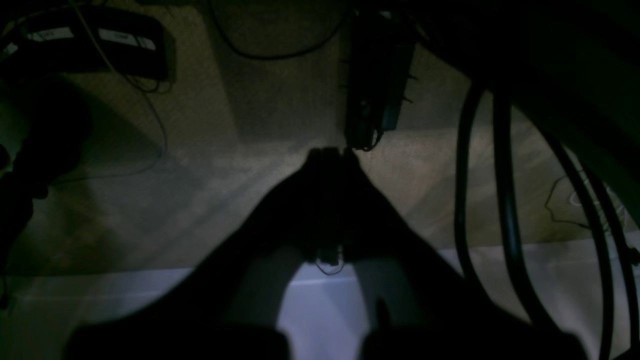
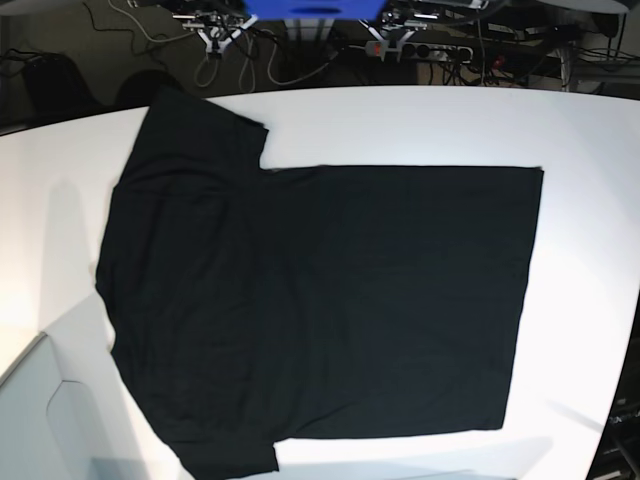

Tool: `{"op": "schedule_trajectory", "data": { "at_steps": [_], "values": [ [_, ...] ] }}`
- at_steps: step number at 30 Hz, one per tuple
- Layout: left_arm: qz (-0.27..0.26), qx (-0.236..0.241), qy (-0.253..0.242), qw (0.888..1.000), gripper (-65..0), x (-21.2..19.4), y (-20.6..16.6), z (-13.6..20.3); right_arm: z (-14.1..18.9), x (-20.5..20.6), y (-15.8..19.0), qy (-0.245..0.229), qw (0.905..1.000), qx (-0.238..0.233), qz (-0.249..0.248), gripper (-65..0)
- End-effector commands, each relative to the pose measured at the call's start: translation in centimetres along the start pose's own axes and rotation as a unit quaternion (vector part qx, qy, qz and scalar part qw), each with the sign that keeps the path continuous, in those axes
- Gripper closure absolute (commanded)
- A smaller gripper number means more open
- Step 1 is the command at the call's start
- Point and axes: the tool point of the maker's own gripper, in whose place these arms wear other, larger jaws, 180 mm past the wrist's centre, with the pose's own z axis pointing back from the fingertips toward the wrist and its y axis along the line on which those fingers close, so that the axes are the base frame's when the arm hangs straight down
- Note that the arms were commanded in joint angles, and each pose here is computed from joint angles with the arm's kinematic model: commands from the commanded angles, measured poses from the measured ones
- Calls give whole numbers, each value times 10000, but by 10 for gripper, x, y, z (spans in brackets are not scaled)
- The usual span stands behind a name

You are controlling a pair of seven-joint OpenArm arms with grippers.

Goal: Fold the T-shirt properly

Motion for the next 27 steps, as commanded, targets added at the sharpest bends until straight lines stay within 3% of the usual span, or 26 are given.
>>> {"op": "schedule_trajectory", "data": {
  "at_steps": [1,10,27],
  "values": [
    [25,36,-4,10000,-4,-1,8,1,0,-2,5,13,9999,120,-1,0],
    [-6,-17,-461,9989,-4,27,2,3,0,-2,5,9,9999,122,-31,0],
    [-80,-174,-326,9993,-4,15,-19,2,6,2,17,-143,9995,264,66,0]
  ]
}}
